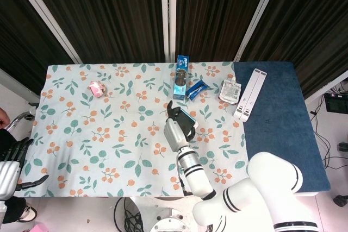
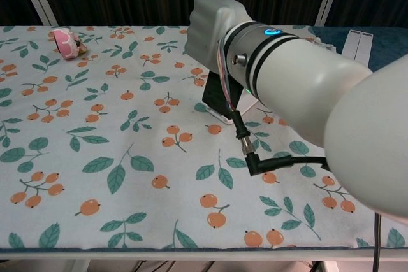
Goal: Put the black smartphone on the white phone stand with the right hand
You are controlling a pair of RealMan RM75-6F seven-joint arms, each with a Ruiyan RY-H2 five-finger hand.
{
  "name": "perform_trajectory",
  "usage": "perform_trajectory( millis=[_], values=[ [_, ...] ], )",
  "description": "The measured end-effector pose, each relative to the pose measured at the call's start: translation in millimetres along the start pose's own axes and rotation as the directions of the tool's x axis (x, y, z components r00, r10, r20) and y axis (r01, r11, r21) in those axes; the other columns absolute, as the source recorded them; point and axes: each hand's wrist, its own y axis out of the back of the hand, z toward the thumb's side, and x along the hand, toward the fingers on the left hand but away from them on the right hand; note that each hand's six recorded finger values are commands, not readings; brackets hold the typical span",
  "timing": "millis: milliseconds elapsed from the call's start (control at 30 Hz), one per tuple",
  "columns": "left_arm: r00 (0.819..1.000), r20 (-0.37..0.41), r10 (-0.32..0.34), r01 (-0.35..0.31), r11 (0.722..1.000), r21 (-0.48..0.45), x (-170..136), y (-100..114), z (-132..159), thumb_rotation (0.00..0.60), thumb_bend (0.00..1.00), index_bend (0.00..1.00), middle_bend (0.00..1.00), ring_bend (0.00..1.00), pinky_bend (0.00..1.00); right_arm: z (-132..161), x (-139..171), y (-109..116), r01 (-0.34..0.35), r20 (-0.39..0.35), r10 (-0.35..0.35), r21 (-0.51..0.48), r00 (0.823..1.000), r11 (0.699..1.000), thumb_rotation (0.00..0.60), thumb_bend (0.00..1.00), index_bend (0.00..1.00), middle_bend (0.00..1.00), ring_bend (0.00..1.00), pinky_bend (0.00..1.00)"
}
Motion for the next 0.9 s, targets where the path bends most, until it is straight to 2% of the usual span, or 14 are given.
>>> perform_trajectory(
  millis=[100,167,367,500,900],
  values=[
    [1.000,-0.002,0.000,0.000,1.000,0.001,0,0,-1,0.400,0.02,0.07,0.05,0.08,0.21,-1,1,0,0.004,-0.005,-0.004,0.009,1.000,1.000,0.600,0.08,0.17,0.23,0.13,0.00],
    [1.000,-0.002,-0.001,0.001,1.000,0.000,0,0,0,0.399,0.02,0.07,0.05,0.08,0.21,-1,1,0,0.003,-0.009,-0.003,0.011,1.000,1.000,0.600,0.07,0.12,0.19,0.10,0.00],
    [1.000,0.000,-0.005,0.005,1.000,-0.001,1,-1,1,0.398,0.02,0.07,0.05,0.08,0.21,-2,2,-2,-0.002,-0.010,0.002,0.022,1.000,1.000,0.600,0.07,0.08,0.10,0.02,0.00],
    [1.000,-0.002,-0.006,0.006,1.000,0.000,0,-2,0,0.398,0.02,0.07,0.05,0.08,0.21,-2,2,-5,-0.012,-0.011,0.012,0.025,1.000,1.000,0.600,0.06,0.01,0.03,0.00,0.00],
    [1.000,-0.001,-0.007,0.007,1.000,0.001,0,-1,0,0.400,0.02,0.07,0.05,0.08,0.21,-19,6,2,0.067,0.009,-0.067,-0.016,0.998,0.998,0.600,0.04,0.00,0.00,0.00,0.00]
  ],
)
